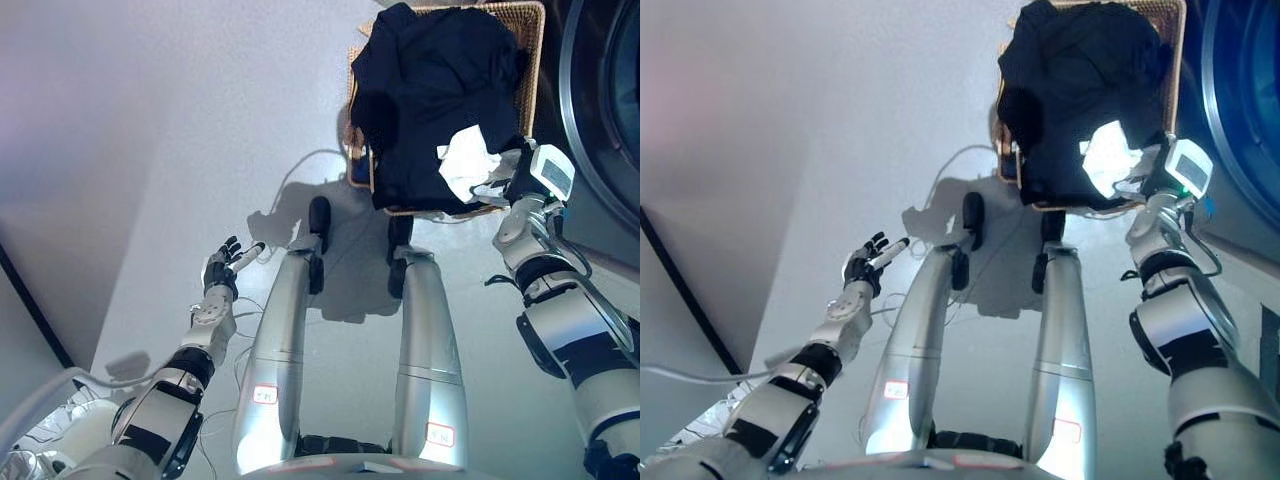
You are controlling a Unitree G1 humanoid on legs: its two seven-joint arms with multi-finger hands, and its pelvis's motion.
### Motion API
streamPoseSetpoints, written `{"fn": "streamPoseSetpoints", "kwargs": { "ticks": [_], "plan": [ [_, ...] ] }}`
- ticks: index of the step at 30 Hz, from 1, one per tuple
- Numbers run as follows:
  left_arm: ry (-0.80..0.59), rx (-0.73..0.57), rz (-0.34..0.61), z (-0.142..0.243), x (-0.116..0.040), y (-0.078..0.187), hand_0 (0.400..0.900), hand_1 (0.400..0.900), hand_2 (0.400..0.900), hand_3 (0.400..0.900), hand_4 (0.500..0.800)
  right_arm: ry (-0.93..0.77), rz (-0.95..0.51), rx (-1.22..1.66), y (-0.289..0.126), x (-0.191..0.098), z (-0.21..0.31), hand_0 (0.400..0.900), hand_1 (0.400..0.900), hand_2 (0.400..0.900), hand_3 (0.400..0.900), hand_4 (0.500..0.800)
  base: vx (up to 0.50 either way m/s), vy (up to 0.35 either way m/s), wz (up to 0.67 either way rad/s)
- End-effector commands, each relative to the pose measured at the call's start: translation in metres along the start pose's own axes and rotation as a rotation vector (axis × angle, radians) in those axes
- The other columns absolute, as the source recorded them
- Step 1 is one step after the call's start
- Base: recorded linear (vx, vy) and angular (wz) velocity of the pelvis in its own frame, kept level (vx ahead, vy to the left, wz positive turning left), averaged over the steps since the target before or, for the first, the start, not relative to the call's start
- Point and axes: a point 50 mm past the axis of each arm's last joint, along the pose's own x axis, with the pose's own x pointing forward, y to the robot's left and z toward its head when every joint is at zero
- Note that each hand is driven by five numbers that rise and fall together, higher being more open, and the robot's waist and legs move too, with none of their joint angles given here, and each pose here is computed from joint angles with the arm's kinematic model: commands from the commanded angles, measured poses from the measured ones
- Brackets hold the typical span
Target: Put the clothes in the basket into the washing machine.
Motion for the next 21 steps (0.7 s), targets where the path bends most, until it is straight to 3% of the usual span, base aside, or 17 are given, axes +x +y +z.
{"fn": "streamPoseSetpoints", "kwargs": {
  "ticks": [1,2,3,15,21],
  "plan": [
    [0.038,-0.012,0.077,-0.024,-0.012,0.020,0.900,0.900,0.900,0.900,0.800,0.098,-0.011,-0.130,-0.009,-0.002,-0.044,0.900,0.900,0.900,0.900,0.800,0.000,0.000,0.00],
    [0.039,-0.011,0.078,-0.025,-0.012,0.020,0.900,0.900,0.900,0.900,0.800,0.097,-0.011,-0.133,-0.008,-0.002,-0.044,0.900,0.900,0.900,0.900,0.800,0.000,0.000,0.00],
    [0.035,-0.016,0.078,-0.024,-0.013,0.020,0.900,0.900,0.900,0.900,0.800,0.086,-0.013,-0.126,-0.008,-0.002,-0.042,0.400,0.400,0.400,0.400,0.500,0.000,0.000,0.00],
    [0.056,-0.020,0.129,-0.031,-0.014,0.025,0.900,0.900,0.900,0.900,0.800,0.061,-0.105,0.045,-0.016,0.001,-0.028,0.400,0.400,0.400,0.400,0.500,0.001,-0.002,-0.01],
    [0.082,-0.053,0.189,-0.036,-0.015,0.035,0.900,0.900,0.900,0.900,0.800,0.050,-0.186,0.407,-0.032,0.006,-0.011,0.400,0.400,0.400,0.400,0.500,0.031,0.007,-0.07]
  ]
}}
